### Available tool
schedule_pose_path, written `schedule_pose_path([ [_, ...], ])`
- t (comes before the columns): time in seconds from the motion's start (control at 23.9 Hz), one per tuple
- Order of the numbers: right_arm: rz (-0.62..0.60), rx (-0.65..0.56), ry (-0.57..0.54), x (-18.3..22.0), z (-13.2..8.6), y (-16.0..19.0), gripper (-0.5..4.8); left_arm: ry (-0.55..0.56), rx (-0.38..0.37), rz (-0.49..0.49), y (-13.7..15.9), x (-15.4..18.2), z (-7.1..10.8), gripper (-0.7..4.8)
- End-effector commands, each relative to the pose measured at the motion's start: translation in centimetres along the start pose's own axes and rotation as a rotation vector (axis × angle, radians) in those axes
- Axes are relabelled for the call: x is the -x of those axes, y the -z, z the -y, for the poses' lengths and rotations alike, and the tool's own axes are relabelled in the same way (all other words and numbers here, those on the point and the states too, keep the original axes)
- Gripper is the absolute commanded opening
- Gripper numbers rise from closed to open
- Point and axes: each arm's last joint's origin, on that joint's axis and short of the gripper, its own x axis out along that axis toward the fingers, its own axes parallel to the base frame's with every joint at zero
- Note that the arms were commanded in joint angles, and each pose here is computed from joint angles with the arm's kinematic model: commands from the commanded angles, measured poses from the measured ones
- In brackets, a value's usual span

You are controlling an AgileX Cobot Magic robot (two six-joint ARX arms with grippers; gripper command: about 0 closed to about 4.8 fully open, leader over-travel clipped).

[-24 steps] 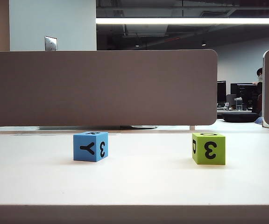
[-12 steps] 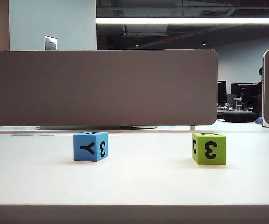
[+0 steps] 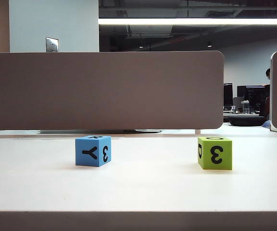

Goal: Stack the letter block on the right onto the letter block on the left.

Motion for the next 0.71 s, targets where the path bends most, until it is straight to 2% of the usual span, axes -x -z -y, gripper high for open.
schedule_pose_path([
  [0.04,-0.162,-0.004,-0.017,-3.9,-1.4,-1.5,-0.06,0.173,0.042,-0.082,0.1,-2.0,1.0,-0.06],
  [0.13,-0.245,0.003,-0.032,-5.4,-2.2,-1.6,-0.06,0.24,0.071,-0.148,0.4,-2.7,1.3,-0.06],
  [0.29,-0.411,0.047,-0.055,-8.6,-4.5,-0.4,-0.06,0.247,0.116,-0.267,0.4,-4.0,1.7,-0.06],
  [0.46,-0.573,0.158,-0.077,-11.2,-7.6,2.8,-0.05,0.26,0.124,-0.308,-0.1,-5.0,2.0,-0.06],
  [0.5,-0.607,0.178,-0.08,-11.6,-8.1,3.6,0.02,0.251,0.131,-0.326,-0.2,-5.2,2.0,-0.06],
  [0.59,-0.682,0.259,-0.045,-12.1,-9.8,5.7,0.55,0.198,0.147,-0.38,-0.4,-5.8,2.0,-0.06],
  [0.71,-0.725,0.292,-0.042,-12.5,-10.9,7.1,0.79,0.178,0.149,-0.42,-0.9,-6.2,2.2,-0.06],
])
